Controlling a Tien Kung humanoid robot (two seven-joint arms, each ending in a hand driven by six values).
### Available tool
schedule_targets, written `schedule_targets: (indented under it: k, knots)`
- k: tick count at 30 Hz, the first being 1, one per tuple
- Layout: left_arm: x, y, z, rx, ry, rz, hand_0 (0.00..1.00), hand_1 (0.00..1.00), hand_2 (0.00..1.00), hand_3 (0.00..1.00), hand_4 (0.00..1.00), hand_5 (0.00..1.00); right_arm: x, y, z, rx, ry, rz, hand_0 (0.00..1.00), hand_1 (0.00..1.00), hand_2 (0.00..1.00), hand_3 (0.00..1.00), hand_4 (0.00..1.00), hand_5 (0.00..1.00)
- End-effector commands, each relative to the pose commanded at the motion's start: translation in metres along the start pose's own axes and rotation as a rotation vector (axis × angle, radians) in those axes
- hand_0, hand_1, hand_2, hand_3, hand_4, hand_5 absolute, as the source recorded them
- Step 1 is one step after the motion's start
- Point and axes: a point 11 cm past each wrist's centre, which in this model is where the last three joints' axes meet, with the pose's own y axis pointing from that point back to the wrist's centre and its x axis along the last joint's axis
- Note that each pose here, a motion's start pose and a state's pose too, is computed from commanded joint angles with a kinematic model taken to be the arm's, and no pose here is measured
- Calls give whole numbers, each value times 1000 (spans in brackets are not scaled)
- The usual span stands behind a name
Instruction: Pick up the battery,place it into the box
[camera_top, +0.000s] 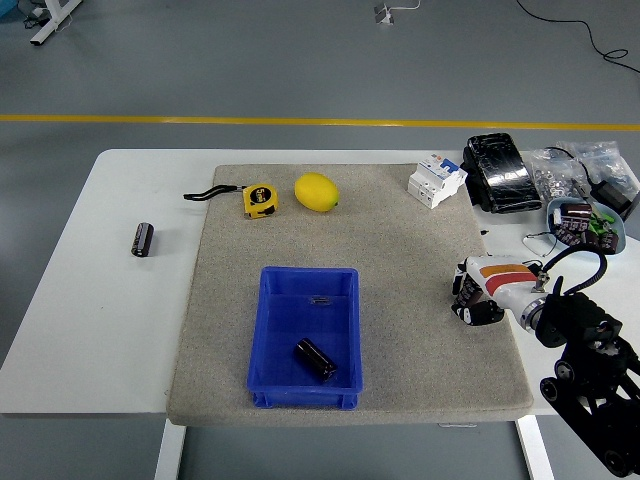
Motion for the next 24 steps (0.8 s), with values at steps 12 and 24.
schedule_targets:
  k: [12,24]
  knots:
    - [1,0,1,-2,-4,1,581,542,602,619,613,697,2,0,-2,3,-5,2,404,408,473,459,726,121]
    - [3,0,3,-2,-9,2,579,544,602,619,614,696,2,-1,-3,5,-12,-3,354,398,462,452,678,101]
